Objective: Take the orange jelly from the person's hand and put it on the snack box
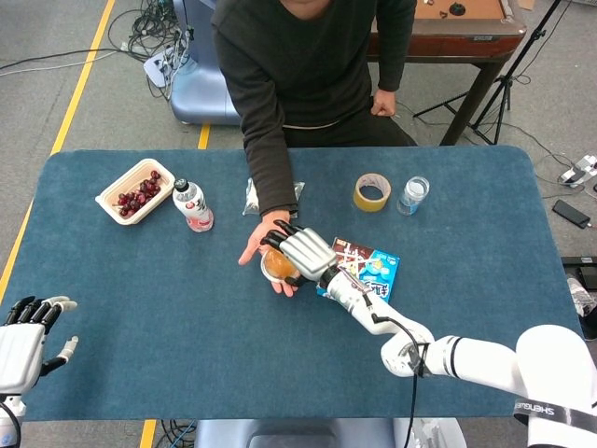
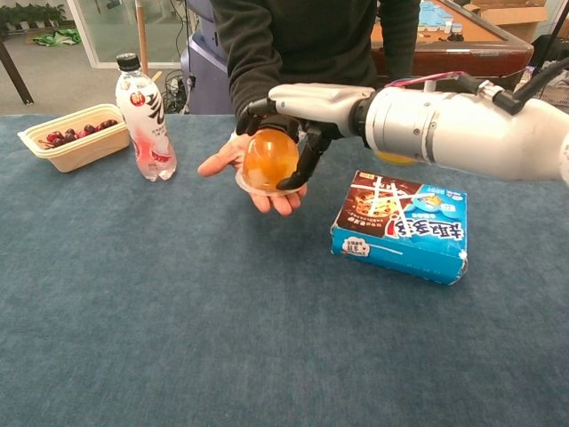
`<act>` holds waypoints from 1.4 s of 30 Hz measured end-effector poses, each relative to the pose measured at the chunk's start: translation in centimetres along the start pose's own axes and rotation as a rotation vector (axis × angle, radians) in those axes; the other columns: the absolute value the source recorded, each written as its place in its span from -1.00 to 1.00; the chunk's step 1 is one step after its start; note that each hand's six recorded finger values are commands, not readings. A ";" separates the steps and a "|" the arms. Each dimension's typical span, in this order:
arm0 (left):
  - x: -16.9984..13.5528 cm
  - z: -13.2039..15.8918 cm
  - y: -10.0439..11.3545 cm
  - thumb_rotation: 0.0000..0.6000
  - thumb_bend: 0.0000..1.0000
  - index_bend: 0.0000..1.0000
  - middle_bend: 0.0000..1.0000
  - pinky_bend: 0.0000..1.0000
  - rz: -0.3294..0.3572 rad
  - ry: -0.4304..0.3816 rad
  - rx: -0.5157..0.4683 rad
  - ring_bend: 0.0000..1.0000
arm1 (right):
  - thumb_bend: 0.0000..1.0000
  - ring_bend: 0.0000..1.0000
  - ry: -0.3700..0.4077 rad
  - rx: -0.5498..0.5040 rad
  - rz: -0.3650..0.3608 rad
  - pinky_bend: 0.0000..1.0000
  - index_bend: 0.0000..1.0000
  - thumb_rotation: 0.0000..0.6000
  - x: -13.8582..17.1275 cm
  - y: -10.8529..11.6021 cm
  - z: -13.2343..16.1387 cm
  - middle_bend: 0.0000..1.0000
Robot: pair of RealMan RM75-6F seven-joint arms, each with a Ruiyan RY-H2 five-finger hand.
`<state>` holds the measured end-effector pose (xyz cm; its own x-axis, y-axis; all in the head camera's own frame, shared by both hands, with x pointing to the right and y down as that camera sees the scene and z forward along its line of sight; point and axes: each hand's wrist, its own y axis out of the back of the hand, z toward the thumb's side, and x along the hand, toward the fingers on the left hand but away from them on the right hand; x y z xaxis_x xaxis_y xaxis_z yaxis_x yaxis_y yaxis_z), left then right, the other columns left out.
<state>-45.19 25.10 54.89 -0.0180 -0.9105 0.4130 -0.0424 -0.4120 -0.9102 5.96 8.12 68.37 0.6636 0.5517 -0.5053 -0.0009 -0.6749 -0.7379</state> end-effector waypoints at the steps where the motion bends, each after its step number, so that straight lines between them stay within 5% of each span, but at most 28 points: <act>1: 0.0 -0.1 0.0 1.00 -0.40 -0.34 -0.43 -0.74 0.000 0.001 0.000 -0.54 | -0.50 -0.86 0.000 0.001 -0.004 -0.27 -0.41 1.00 -0.1 0.0 0.1 -0.56; 10: -0.2 -0.2 0.0 1.00 -0.40 -0.33 -0.43 -0.74 0.000 0.004 -0.001 -0.54 | -0.30 -0.63 0.002 0.010 -0.041 0.07 0.03 1.00 -1.0 -0.2 0.6 -0.33; 18: -0.3 -0.5 0.0 1.00 -0.40 -0.32 -0.43 -0.74 0.001 0.015 -0.001 -0.54 | -0.11 -0.23 -0.001 0.008 -0.075 0.39 0.41 1.00 -1.3 0.0 0.7 -0.06; 33: -0.3 -0.8 0.0 1.00 -0.40 -0.32 -0.43 -0.74 -0.002 0.021 -0.002 -0.54 | -0.03 -0.04 0.004 -0.009 -0.131 0.55 0.52 1.00 -1.2 0.8 0.3 0.08; 42: -0.3 -0.8 0.2 1.00 -0.40 -0.32 -0.43 -0.74 0.004 0.018 -0.003 -0.54 | -0.03 -0.01 -0.005 -0.038 -0.165 0.58 0.52 1.00 0.6 3.5 -0.9 0.10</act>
<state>-45.96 25.26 54.62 -0.0361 -0.9115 0.4096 -0.0456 -0.4080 -0.9119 7.03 5.70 65.88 0.6489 0.6589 -0.3806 0.1366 -0.5929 -0.7936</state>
